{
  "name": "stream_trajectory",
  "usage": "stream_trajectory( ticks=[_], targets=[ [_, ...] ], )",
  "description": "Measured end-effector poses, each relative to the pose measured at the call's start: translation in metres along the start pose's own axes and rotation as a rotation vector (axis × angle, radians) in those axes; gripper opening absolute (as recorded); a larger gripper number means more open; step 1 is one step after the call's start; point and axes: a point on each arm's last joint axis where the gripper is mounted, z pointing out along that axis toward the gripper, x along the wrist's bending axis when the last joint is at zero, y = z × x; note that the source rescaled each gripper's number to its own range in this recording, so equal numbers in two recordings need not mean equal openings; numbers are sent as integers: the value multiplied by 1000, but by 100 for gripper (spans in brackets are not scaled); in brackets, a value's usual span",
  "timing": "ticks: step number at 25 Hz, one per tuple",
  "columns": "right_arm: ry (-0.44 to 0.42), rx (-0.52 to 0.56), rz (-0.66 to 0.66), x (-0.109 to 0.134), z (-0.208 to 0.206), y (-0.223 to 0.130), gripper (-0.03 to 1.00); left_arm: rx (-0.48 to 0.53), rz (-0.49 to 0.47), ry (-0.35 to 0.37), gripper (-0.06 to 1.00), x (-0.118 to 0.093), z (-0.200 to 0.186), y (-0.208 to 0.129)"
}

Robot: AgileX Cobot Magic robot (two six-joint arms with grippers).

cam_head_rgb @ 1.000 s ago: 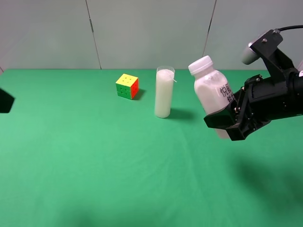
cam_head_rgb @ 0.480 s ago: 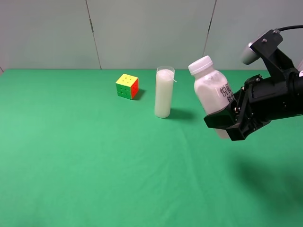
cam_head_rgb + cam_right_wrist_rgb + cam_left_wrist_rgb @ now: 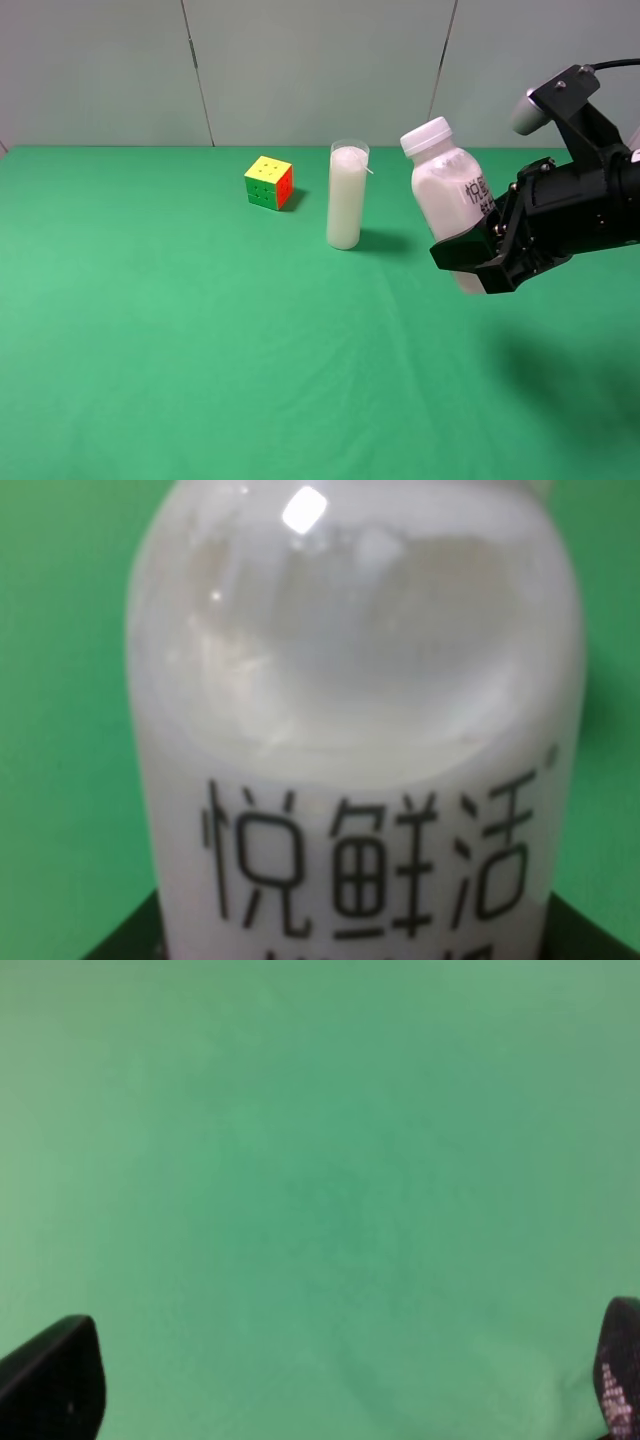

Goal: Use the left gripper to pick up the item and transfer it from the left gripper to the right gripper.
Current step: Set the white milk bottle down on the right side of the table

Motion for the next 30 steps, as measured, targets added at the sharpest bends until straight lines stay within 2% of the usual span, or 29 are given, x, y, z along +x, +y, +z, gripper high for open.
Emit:
stream_trajectory(
  ticks=[16,19,23,30],
  targets=[
    [3,4,27,0,0,0,1,0,6,-1,94,0,0,0],
    [-5,12,33,0,0,-1,1,0,-7,20,94,0,0,0],
    [-15,22,41,-1,0,-2,1,-2,-74,127,94,1,-2,-1],
    [-21,27,32,-2,0,-3,1,-5,-222,365,94,2,-5,-3]
  ],
)
